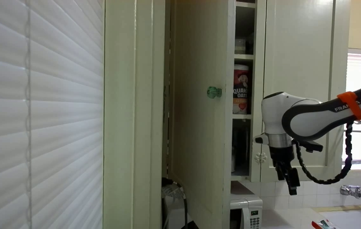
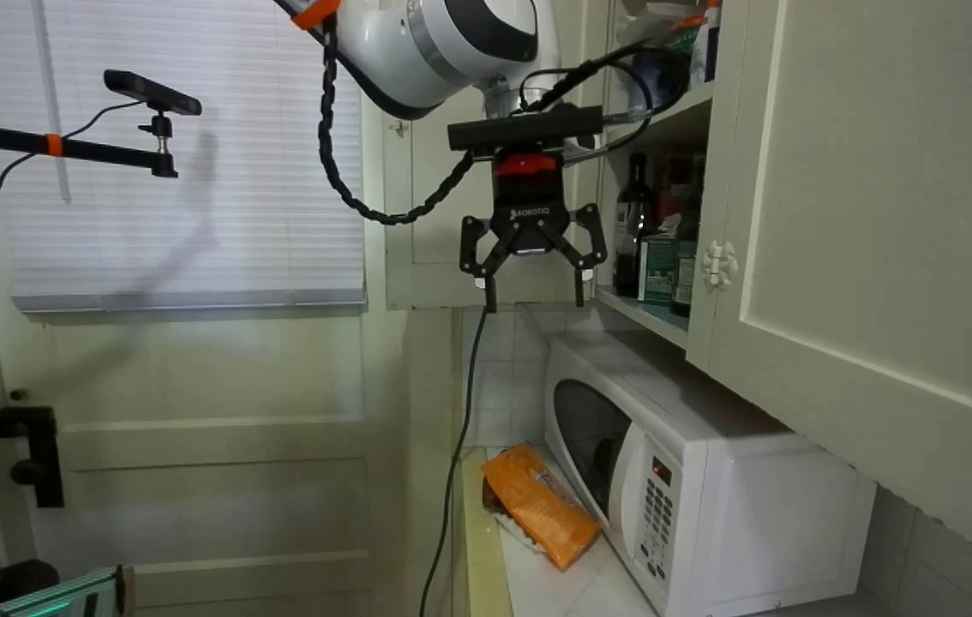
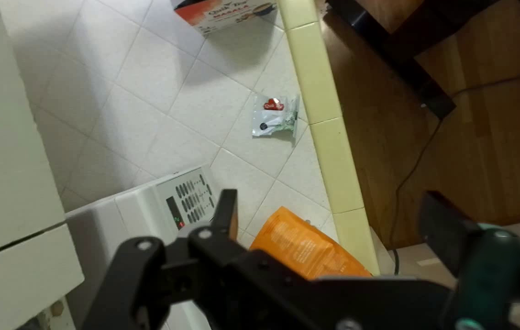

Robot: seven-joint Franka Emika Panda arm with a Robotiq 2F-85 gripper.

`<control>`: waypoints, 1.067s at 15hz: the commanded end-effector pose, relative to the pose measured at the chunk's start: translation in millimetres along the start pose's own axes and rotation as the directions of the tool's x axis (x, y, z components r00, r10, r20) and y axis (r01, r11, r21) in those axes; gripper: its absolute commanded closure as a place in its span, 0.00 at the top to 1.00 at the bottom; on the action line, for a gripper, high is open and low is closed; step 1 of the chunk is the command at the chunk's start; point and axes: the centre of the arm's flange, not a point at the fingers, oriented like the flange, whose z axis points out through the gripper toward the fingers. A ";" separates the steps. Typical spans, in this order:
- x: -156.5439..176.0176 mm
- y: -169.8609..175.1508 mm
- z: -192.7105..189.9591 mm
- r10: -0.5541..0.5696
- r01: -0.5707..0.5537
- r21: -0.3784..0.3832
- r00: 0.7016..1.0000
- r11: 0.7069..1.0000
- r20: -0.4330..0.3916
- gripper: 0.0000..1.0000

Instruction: Put the orange packet into the cupboard

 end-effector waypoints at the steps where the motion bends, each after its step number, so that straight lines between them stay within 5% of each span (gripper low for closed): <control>1: 23.0 -11.0 6.0 -0.069 0.066 -0.135 0.997 0.989 -0.018 1.00; 16: 78.8 -88.7 92.8 -0.283 0.202 -0.383 0.944 0.901 -0.168 1.00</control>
